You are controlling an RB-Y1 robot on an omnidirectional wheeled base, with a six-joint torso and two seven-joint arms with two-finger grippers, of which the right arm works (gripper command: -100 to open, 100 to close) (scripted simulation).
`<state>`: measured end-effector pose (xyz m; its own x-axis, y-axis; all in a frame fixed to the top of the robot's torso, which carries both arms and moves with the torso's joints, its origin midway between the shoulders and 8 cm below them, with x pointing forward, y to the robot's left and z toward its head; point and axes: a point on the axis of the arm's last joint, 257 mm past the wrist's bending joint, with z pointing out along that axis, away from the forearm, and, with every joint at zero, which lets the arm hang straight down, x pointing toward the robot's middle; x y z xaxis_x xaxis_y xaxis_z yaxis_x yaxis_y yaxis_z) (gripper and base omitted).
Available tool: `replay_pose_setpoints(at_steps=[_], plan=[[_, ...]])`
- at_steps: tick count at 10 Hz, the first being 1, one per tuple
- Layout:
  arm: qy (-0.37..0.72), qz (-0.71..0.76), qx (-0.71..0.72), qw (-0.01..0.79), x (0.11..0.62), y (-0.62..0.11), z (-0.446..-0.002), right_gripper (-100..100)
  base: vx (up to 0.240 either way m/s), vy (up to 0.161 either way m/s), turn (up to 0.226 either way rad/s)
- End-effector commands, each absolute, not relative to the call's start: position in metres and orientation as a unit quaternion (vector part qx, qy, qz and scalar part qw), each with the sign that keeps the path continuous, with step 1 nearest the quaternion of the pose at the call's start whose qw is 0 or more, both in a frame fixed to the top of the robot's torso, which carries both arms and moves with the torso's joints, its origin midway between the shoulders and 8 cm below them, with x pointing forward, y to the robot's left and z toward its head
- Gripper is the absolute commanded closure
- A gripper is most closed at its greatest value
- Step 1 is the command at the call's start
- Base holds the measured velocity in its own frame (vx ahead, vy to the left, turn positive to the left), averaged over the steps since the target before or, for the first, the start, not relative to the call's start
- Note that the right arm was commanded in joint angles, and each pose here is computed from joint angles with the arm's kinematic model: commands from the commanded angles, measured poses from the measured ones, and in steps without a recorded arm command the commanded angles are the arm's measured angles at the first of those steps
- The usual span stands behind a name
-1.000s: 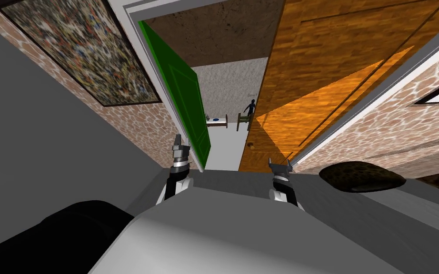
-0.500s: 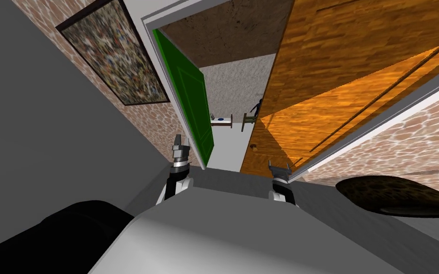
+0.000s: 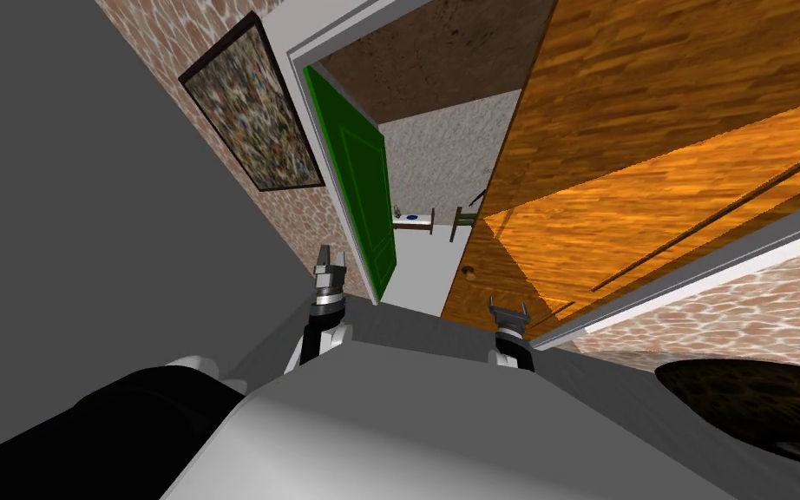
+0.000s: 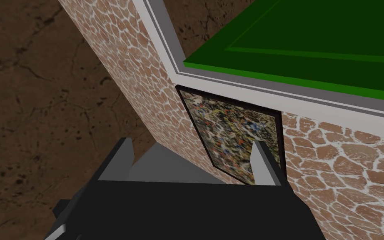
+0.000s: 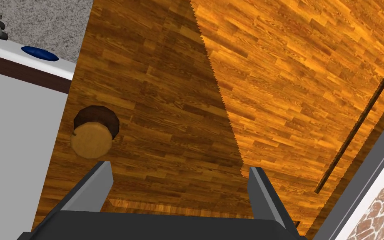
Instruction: Push the door open
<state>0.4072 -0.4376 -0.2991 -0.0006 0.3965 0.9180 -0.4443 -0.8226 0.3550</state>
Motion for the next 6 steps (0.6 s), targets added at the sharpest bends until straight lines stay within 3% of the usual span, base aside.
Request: replay_pose_setpoints(at_steps=[1,6], plan=[[-0.036,0.706,0.648,0.285,0.405,-0.441,-0.310,-100,-0.012,-0.079,0.229],[-0.083,0.700,0.663,0.251,0.398,-0.445,-0.337,-100,-0.020,-0.074,0.203]])
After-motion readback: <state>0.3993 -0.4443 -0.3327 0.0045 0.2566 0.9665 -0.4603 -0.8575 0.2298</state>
